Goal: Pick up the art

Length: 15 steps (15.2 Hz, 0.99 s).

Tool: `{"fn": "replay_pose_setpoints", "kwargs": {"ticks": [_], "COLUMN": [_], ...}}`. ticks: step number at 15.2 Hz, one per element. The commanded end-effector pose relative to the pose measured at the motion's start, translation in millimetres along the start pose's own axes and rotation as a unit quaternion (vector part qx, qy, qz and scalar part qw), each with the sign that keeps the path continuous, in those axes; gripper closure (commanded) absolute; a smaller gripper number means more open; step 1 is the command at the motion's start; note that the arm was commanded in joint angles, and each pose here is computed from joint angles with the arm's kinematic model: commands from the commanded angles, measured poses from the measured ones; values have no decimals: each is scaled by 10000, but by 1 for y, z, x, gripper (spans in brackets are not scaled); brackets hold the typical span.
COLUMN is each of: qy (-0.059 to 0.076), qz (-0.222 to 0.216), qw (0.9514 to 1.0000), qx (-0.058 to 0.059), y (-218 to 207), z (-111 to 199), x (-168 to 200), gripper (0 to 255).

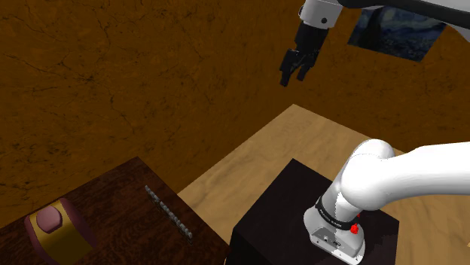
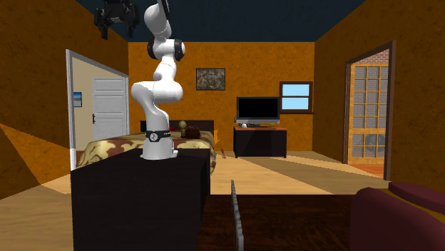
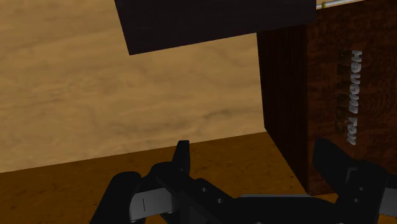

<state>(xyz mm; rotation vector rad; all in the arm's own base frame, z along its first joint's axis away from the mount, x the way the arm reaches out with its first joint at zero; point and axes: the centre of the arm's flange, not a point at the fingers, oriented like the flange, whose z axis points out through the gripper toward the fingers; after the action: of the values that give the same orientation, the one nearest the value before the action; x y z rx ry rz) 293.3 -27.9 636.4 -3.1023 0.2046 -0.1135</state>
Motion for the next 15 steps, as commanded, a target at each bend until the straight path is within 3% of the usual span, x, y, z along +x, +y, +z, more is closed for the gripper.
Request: {"fn": "replay_pose_setpoints", "kwargs": {"ticks": [1,15], "qy": [0,-95], "qz": [0,-203], "qw": [10000,9997], "qx": [0,28], "y": [0,-112], "z": [0,142], "x": [0,39], "gripper": [0,0]}}
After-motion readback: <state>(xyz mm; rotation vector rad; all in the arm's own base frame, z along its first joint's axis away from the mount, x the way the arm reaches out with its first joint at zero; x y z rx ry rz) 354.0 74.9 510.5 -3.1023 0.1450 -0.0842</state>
